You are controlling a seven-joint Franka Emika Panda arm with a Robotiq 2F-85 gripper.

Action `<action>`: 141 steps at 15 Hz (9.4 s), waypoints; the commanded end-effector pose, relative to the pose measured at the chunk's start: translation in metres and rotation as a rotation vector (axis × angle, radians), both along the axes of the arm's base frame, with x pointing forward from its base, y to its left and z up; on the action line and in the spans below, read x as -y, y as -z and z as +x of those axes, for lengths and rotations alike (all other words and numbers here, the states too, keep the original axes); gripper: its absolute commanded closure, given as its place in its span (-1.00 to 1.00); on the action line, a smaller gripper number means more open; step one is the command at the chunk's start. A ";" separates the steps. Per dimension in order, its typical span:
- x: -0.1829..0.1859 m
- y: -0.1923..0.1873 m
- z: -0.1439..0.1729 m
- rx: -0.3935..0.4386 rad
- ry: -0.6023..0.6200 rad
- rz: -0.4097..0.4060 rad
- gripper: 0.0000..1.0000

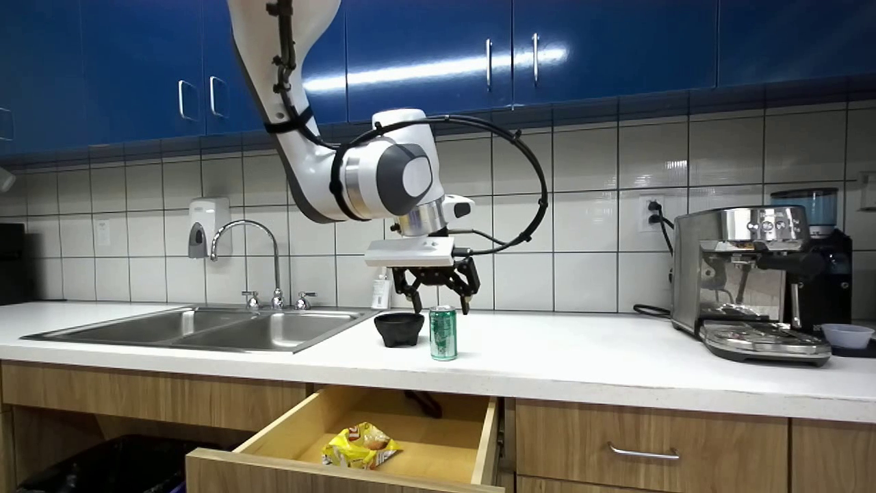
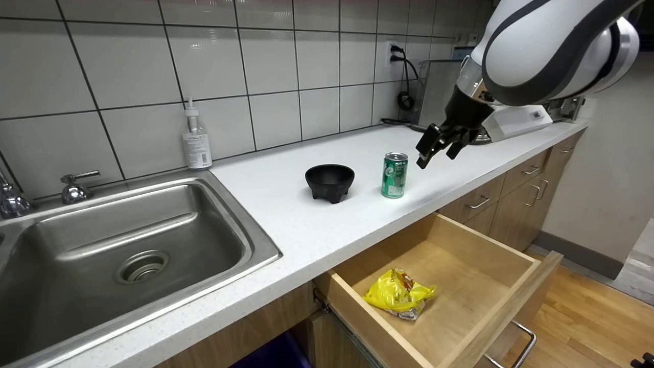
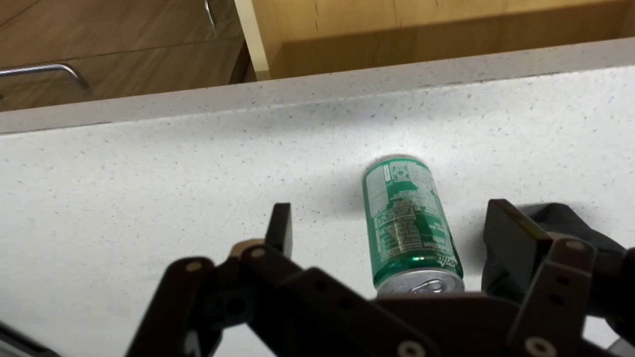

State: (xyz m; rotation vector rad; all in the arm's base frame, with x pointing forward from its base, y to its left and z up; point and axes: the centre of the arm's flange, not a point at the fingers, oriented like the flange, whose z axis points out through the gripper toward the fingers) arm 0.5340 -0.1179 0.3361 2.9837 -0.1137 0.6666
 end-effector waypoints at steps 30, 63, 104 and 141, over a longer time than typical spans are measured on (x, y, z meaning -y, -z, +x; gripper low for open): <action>-0.003 0.009 0.091 0.027 0.004 0.032 -1.00; 0.001 0.033 0.104 -0.077 -0.013 0.040 -1.00; 0.005 -0.007 0.054 -0.063 -0.103 0.014 0.23; -0.002 0.086 -0.046 -0.116 -0.164 0.013 0.23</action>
